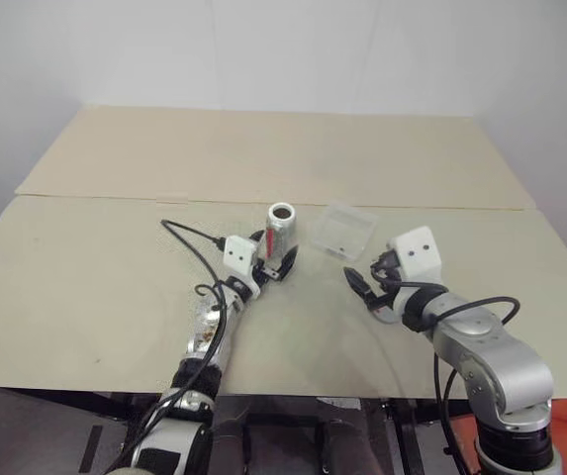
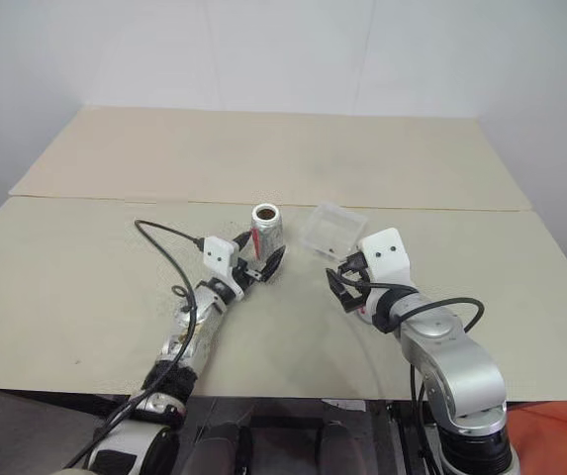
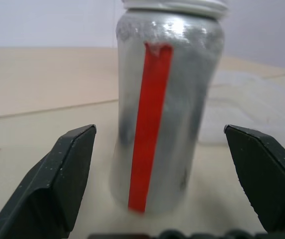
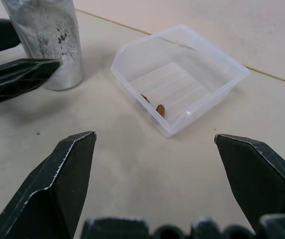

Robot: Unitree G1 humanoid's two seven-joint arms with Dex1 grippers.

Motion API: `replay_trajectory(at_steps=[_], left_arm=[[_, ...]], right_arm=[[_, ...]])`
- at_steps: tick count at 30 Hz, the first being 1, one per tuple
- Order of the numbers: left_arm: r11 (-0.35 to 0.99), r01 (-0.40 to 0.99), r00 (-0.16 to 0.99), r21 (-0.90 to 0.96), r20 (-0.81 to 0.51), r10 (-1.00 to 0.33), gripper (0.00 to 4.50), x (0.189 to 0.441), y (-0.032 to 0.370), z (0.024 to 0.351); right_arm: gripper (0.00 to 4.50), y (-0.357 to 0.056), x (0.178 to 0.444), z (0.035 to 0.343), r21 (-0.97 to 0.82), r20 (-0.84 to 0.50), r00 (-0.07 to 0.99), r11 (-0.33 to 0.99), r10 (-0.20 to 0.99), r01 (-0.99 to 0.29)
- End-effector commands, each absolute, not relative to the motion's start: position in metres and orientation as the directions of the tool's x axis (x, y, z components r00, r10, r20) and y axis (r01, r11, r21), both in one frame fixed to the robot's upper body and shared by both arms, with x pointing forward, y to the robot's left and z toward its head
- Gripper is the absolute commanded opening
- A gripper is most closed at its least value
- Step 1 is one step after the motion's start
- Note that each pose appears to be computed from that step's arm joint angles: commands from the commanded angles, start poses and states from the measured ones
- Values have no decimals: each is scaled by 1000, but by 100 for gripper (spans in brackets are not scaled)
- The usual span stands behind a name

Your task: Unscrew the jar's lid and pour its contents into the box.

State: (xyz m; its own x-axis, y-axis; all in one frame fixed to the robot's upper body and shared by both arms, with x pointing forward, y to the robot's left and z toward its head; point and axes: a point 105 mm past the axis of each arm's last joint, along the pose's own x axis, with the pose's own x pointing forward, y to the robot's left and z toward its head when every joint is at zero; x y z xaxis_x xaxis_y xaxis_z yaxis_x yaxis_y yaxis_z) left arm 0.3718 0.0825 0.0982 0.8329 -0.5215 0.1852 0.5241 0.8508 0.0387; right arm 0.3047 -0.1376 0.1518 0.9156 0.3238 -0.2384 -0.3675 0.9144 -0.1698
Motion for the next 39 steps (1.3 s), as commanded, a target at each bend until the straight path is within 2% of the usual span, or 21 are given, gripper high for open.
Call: replay_trajectory(at_steps=[1, 5, 10, 12, 15, 17, 20, 25, 31, 39], left_arm=[[837, 541, 808, 83, 228, -544, 449, 356, 87, 118], [841, 527, 814, 121, 211, -541, 449, 333, 108, 125], [680, 702, 660, 213, 164, -733, 449, 286, 128, 143], [642, 727, 628, 243, 140, -765, 449, 277, 136, 149], [639, 731, 625, 240, 139, -768, 449, 275, 155, 167], [624, 742, 614, 244, 125, -779, 449, 272, 165, 174], [576, 766, 588, 285, 51, -807, 449, 260, 181, 180], [586, 773, 607, 243, -15, -795, 449, 248, 201, 184], [620, 734, 655, 276, -47, -754, 449, 250, 213, 188], [622, 730, 661, 282, -60, -748, 449, 250, 215, 194]], right_arm=[[450, -139, 305, 166, -192, -176, 927, 912, 331, -362], [450, -137, 304, 169, -206, -173, 919, 899, 355, -386], [450, -151, 292, 181, -241, -148, 882, 848, 448, -471], [450, -159, 285, 188, -254, -130, 854, 816, 503, -520], [450, -170, 265, 206, -258, -94, 754, 716, 650, -649], [450, -181, 255, 213, -279, -99, 703, 659, 704, -699], [450, -200, 242, 214, -312, -194, 631, 563, 751, -765], [450, -222, 240, 213, -368, -303, 623, 515, 721, -774], [450, -229, 238, 211, -409, -330, 626, 491, 706, -769], [450, -228, 237, 208, -415, -318, 620, 483, 717, -771]])
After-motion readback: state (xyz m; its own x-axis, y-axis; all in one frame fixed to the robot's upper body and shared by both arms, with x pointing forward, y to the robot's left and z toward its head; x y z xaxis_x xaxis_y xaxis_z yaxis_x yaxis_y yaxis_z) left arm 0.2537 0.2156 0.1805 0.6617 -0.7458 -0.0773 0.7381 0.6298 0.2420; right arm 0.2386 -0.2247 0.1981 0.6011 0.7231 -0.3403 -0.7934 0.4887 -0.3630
